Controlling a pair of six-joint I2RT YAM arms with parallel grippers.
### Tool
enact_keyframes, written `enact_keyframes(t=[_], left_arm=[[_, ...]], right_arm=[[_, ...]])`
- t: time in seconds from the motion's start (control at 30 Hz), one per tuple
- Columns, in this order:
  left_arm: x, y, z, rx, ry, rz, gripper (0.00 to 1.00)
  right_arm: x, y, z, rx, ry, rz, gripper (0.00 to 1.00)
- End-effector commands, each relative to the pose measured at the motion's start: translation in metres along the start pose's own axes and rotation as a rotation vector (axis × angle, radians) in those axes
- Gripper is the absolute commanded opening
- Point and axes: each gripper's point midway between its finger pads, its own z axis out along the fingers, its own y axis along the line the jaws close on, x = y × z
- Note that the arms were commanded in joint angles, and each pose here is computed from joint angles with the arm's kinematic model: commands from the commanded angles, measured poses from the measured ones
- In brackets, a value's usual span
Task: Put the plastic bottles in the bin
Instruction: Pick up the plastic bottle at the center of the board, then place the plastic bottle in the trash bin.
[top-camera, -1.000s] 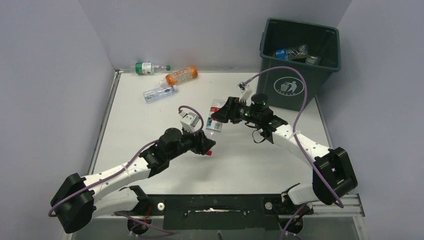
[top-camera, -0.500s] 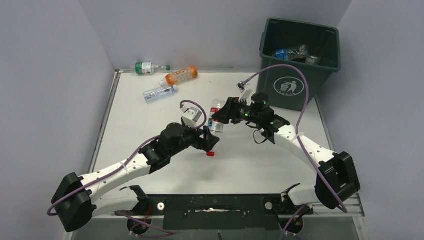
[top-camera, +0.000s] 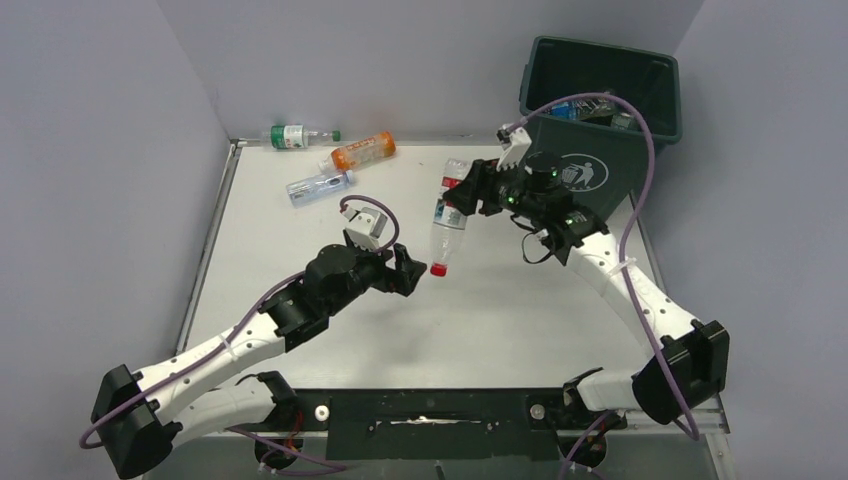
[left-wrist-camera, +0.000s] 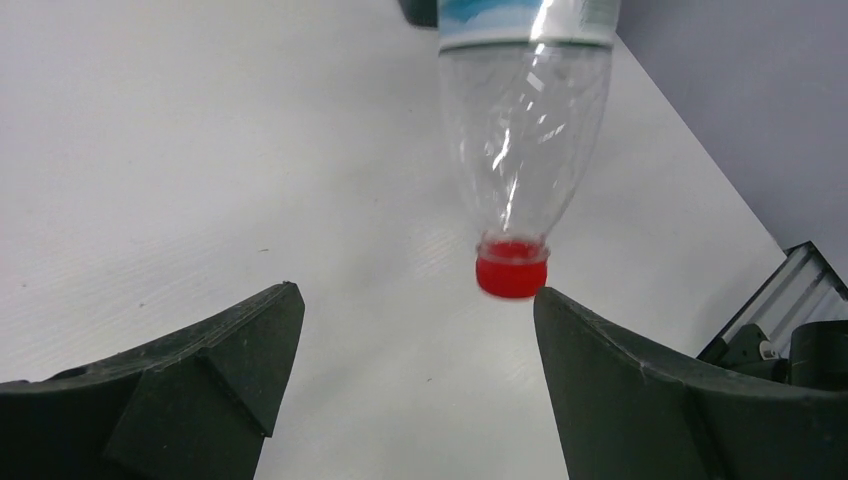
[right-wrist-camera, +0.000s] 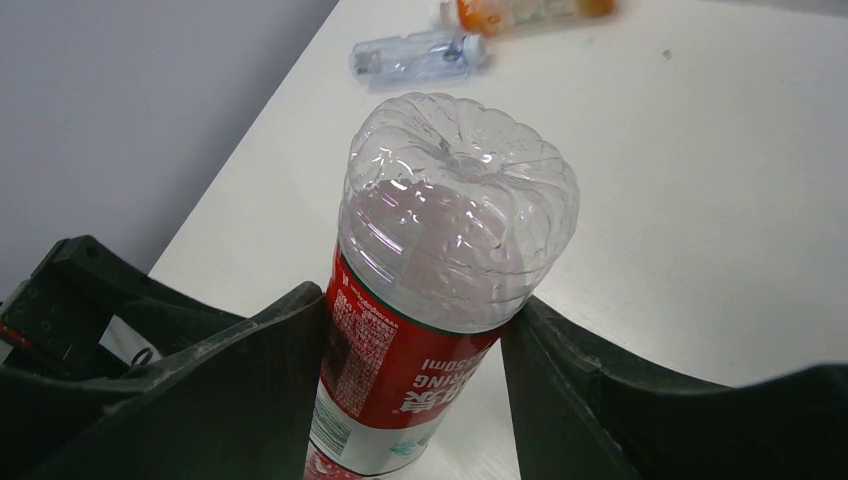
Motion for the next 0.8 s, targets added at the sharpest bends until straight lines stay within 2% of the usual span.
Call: enact_keyframes(t=[0.0,0.4,0.77], left_arm=[[-0.032,-0.001,-0.009,-0.031,-0.082,0.01,0.87],[-0.02,0.007,-0.011,-0.051,-0.054,0.017,0.86],[-0.017,0.016,-0.013,-0.091,-0.044,0.039,0.87]], right_arm=[[-0.1,0.006,-0.048,0.088,-0.225,-0.171,0.51],[-0.255,-0.009,-0.154,0.333,-0.638,-0.384,0.53],[-0.324,-0.074,-0.205,0.527,-0.888,-0.428,0.52]])
